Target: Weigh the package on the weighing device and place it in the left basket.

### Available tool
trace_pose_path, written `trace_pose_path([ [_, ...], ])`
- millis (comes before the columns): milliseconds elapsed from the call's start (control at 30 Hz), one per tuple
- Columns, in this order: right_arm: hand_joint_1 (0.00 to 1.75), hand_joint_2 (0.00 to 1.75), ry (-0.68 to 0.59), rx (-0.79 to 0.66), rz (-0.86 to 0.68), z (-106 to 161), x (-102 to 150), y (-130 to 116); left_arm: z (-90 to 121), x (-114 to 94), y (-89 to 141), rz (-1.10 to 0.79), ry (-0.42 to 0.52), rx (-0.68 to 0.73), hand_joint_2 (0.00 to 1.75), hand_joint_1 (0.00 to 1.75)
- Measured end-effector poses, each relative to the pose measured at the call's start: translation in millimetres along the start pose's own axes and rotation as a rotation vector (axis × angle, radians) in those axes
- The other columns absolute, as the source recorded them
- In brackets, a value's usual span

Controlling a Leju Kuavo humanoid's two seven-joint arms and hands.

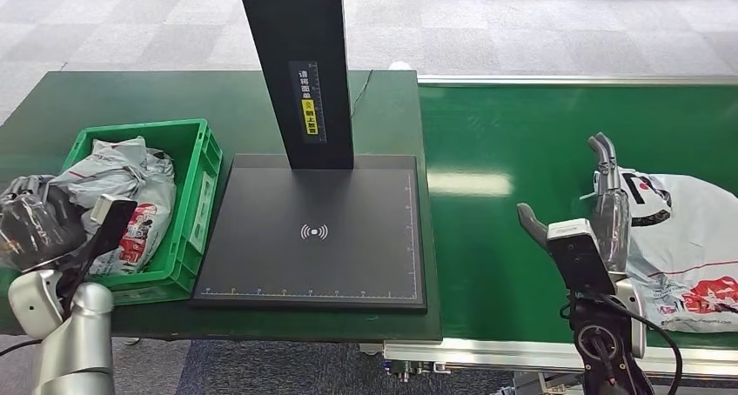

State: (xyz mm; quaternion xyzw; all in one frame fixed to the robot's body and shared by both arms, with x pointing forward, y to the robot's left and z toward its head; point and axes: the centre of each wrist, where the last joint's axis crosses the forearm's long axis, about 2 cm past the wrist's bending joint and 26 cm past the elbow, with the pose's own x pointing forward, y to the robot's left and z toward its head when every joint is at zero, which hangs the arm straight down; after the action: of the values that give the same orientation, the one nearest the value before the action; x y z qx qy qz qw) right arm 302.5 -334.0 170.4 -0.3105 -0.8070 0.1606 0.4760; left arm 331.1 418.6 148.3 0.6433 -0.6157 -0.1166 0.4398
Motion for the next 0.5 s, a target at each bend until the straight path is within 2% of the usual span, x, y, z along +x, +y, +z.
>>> trace_pose_path([
  [433,0.0,1.75,-0.001,0.009,-0.001,-1.6,0.0,2.9,11.5,5.8,-10.3,0.009,-0.029,-0.059,1.75,1.5],
  [500,0.0,1.75,-0.001,0.011,-0.002,-1.6,0.2,3.3,11.9,5.7,-10.7,0.009,-0.029,-0.061,1.75,1.59],
])
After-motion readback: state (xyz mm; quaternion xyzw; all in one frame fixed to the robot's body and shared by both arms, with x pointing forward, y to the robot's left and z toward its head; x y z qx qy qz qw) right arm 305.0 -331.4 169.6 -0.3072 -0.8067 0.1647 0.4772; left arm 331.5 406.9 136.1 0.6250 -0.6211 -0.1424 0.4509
